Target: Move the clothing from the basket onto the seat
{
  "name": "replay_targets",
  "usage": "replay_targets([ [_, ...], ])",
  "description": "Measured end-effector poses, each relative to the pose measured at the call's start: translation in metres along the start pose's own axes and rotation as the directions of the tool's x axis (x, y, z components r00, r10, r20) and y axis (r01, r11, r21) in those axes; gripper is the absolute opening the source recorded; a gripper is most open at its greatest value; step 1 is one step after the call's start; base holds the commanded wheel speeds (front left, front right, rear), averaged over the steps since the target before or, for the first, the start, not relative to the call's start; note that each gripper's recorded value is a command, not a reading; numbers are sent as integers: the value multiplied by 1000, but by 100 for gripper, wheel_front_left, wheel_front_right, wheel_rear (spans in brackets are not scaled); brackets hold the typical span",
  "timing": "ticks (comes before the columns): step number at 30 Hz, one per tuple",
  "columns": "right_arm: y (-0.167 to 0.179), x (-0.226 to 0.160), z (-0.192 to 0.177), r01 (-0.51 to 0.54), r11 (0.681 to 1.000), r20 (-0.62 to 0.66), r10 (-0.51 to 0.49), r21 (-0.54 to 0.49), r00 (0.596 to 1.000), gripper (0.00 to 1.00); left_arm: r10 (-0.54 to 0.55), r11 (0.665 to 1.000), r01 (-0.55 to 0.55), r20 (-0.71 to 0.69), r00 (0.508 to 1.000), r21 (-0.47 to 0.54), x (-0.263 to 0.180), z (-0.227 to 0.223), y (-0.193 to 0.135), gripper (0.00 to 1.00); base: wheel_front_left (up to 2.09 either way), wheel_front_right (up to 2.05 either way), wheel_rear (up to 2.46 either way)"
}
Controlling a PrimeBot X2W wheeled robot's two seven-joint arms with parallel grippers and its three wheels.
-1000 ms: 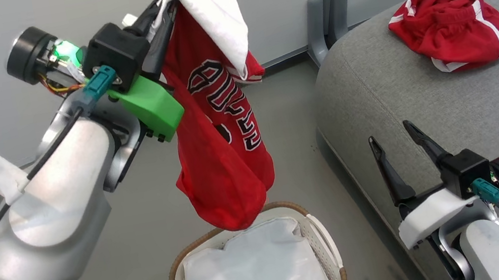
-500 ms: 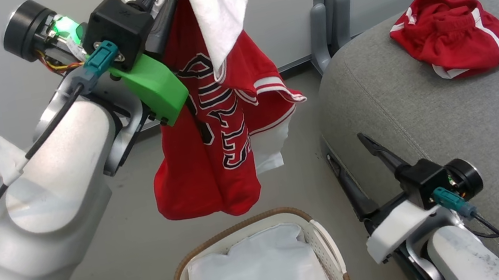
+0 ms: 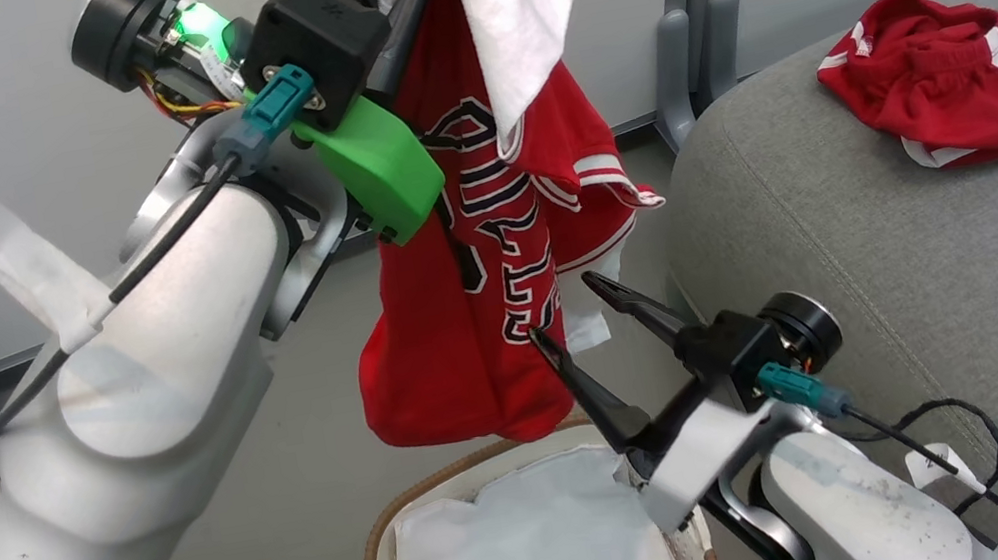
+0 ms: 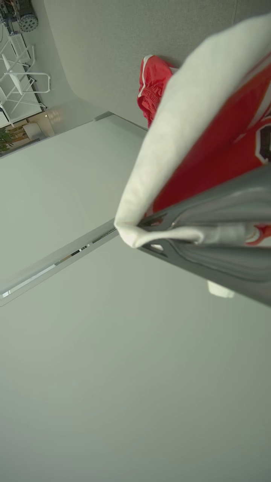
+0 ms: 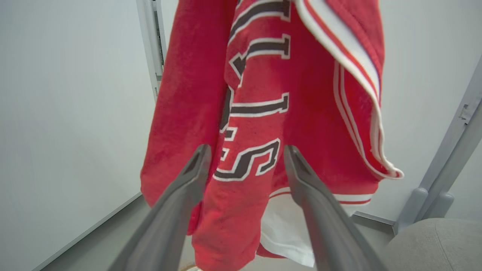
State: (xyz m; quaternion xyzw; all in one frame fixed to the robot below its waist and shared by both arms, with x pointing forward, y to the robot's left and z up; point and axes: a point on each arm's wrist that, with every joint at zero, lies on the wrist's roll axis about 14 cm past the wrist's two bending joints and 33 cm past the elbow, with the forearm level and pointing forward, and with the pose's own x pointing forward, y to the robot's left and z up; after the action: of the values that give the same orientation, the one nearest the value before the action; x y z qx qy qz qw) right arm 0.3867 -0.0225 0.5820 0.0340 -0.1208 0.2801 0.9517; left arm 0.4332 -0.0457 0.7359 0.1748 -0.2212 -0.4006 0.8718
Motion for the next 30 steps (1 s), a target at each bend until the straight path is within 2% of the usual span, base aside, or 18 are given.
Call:
replay_targets([
  [6, -7, 16, 14, -6, 1000, 35, 6, -22, 999, 100, -34, 999, 34, 27, 999, -1, 2, 11, -13, 0, 0, 0, 0],
  [9, -15, 22, 14, 1, 998, 25, 0, -70, 1000, 100, -58, 998, 58, 58, 997, 3, 3, 23, -21, 0, 0, 0, 0],
  [16, -15, 38, 7, -28, 996, -11, 27, -90, 1000, 100, -93, 995, 95, 96, 991, -13, 3, 38, -37, 0, 0, 0, 0],
  [19, -12, 44, 6, -45, 995, -17, 43, -88, 999, 14, -89, 996, 92, 97, 991, -22, 1, 39, -37, 0, 0, 0, 0],
  [20, -10, 46, 6, -52, 995, -18, 50, -88, 999, 0, -84, 996, 86, 95, 992, -23, 1, 38, -35, 0, 0, 0, 0],
  [30, -6, 48, 7, -65, 996, -3, 65, -65, 998, 0, 30, 994, -31, -12, 999, -102, -8, -10, 0, 0, 0, 0, 0],
])
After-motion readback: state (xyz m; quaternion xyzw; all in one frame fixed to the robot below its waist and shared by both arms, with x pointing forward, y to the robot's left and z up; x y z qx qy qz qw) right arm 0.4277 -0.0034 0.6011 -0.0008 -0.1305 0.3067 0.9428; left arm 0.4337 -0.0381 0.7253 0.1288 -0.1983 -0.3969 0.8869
